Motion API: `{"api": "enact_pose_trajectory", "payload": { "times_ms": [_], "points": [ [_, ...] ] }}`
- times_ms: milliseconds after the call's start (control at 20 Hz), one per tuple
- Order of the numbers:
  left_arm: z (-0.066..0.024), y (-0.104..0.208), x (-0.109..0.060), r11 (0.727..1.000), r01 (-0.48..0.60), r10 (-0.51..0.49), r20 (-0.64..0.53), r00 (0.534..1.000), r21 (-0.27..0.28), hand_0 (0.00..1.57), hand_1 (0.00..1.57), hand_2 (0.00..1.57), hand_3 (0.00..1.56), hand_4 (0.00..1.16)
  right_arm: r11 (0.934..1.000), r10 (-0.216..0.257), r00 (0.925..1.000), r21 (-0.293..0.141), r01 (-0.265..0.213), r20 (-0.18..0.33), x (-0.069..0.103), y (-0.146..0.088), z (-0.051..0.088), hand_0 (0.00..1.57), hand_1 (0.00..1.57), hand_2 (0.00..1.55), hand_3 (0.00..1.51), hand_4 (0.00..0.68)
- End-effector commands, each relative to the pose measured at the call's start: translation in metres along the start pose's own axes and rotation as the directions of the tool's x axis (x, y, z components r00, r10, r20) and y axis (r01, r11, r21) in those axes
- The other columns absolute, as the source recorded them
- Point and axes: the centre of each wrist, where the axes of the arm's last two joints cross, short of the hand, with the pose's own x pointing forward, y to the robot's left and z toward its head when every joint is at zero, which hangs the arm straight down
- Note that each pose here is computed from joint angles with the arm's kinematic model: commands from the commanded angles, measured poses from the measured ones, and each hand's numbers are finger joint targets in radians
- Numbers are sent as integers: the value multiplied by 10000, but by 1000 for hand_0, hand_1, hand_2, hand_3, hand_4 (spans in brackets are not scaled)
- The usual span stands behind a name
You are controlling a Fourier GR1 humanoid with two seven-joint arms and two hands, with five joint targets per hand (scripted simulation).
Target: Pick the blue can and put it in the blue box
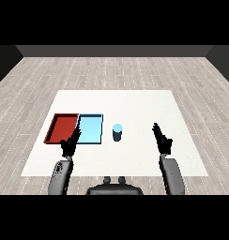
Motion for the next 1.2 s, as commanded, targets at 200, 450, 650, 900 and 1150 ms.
{"api": "enact_pose_trajectory", "payload": {
  "times_ms": [200,450,650,900,1150],
  "points": [
    [-100,152,188,9988,122,-166,944,9954,470,0,0,0,0,0,9996,-259,9990,-45,261,357,215,567,-361,0,0,0,0,0],
    [-184,201,387,9966,-806,798,4864,8701,-193,0,0,0,0,0,9689,-2377,9354,1321,2092,2617,468,749,-316,0,0,0,0,0],
    [-35,243,229,9946,-1015,985,5197,8487,-228,0,0,0,0,0,9630,-2600,9335,1372,2319,2471,252,696,-546,0,0,0,0,0],
    [88,52,240,9932,-1136,1107,5117,8520,-258,0,0,0,0,0,9668,-2483,9313,1285,2210,2664,319,658,-441,0,0,0,0,0],
    [-113,243,301,9942,-1012,1050,5241,8451,-361,0,0,0,0,0,9621,-2623,9317,1423,2325,2512,421,853,-456,0,0,0,0,0]
  ]
}}
